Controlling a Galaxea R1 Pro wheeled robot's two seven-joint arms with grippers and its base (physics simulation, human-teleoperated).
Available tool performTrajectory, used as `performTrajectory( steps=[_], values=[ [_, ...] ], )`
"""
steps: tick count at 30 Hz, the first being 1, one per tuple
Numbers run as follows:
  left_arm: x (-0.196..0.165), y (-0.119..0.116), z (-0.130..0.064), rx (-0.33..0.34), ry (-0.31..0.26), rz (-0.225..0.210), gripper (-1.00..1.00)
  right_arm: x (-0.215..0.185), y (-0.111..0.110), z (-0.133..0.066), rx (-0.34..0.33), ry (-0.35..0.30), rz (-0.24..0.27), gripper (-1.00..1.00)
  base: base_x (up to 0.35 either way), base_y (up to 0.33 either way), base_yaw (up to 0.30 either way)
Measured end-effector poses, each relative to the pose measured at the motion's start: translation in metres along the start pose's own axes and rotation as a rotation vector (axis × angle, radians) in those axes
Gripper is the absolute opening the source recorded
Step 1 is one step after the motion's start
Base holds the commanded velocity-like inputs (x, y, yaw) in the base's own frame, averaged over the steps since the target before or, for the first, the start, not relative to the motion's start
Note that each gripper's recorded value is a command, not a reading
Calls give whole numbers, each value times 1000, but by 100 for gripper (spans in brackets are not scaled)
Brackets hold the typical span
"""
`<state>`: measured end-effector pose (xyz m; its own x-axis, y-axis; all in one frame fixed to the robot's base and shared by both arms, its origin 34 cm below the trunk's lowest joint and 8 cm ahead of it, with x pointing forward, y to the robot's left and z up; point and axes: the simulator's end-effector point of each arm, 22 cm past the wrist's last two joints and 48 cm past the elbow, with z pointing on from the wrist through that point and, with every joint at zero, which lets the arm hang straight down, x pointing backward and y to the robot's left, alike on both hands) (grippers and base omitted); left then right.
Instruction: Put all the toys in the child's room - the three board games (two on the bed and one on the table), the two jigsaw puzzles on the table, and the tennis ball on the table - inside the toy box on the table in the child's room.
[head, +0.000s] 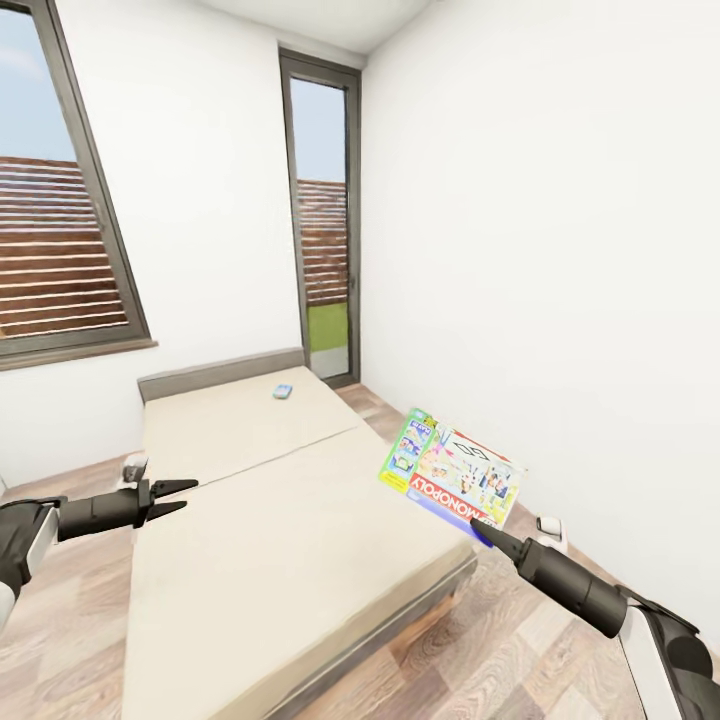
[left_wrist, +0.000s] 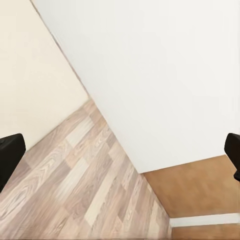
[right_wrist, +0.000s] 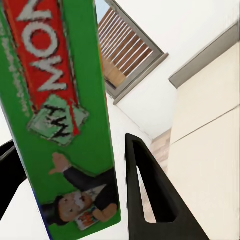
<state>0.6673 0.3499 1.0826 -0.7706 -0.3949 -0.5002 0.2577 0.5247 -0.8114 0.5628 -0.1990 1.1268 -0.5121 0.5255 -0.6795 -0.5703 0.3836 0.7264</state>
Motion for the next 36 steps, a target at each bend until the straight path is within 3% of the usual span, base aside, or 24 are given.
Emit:
performTrajectory(
  steps=[16,36],
  values=[
    [-2,-6,-2,5,-6,8,100,-3,5,0,-6,-5,-10,-100,-9,0,-257],
    [-6,-13,-5,10,-15,20,100,-7,11,-1,-15,-11,-22,-100,-114,0,-257]
  ],
)
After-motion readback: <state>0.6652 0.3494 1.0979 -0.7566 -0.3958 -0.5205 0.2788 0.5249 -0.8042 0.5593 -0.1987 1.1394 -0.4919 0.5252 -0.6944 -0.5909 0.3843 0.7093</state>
